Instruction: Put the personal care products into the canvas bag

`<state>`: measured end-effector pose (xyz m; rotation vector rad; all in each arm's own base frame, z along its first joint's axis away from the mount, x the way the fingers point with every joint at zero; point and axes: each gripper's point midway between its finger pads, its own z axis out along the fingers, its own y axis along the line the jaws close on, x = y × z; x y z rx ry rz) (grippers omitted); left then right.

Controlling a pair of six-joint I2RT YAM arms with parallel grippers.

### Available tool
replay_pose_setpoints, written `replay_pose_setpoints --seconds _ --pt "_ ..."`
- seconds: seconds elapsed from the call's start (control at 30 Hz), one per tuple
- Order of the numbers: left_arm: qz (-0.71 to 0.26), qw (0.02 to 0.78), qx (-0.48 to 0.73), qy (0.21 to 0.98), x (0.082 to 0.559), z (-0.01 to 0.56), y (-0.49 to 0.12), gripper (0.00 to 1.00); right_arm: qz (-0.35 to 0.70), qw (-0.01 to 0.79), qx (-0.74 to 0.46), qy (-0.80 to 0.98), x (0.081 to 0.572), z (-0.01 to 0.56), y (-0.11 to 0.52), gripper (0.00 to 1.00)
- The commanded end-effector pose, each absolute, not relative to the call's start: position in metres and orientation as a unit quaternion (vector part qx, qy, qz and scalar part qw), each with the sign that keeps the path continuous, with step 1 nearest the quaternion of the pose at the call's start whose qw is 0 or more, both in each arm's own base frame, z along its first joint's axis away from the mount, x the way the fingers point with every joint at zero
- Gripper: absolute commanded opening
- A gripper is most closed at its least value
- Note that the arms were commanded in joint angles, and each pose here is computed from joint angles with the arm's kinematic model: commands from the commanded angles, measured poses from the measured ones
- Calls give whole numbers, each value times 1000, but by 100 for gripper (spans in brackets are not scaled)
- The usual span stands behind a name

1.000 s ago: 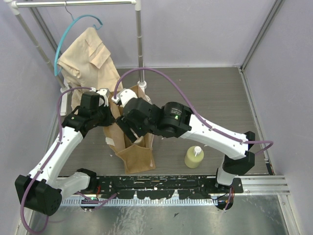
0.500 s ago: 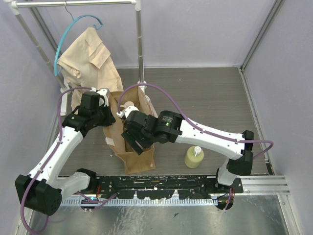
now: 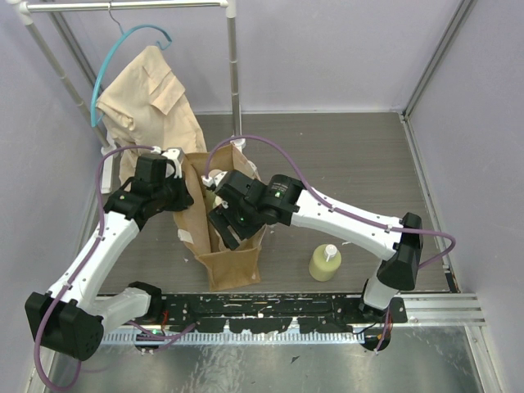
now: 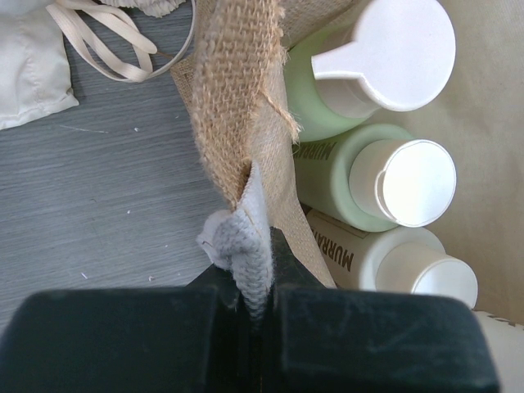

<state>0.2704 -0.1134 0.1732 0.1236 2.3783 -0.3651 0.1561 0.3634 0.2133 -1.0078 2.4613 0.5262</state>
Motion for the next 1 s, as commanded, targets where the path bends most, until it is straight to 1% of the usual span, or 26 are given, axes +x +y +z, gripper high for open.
replay_pose_setpoints --seconds 0.0,0.1,0.27,0.33,0.4,0.57,0.7,0.8,0.97 --pt "-138 348 54 926 261 178 -110 0 205 203 -378 880 168 205 387 1" --pt "-134 351 55 925 260 179 -108 0 216 182 -383 880 161 205 391 1" --pt "-131 350 57 926 260 178 -107 0 253 190 -381 869 147 233 393 1" --pt "-132 349 57 926 260 178 -107 0 265 178 -386 866 138 234 392 1" --pt "-132 349 57 926 260 178 -107 0 256 162 -389 870 134 224 386 1" --pt "-133 350 56 926 259 178 -107 0 171 148 -379 897 144 183 364 1" --pt "-132 351 56 925 259 179 -107 0 157 137 -380 901 145 160 362 1" --pt "-133 352 56 925 259 180 -107 0 136 140 -376 906 151 148 360 1" --pt "-132 352 56 925 260 180 -107 0 135 148 -365 909 155 135 363 1"
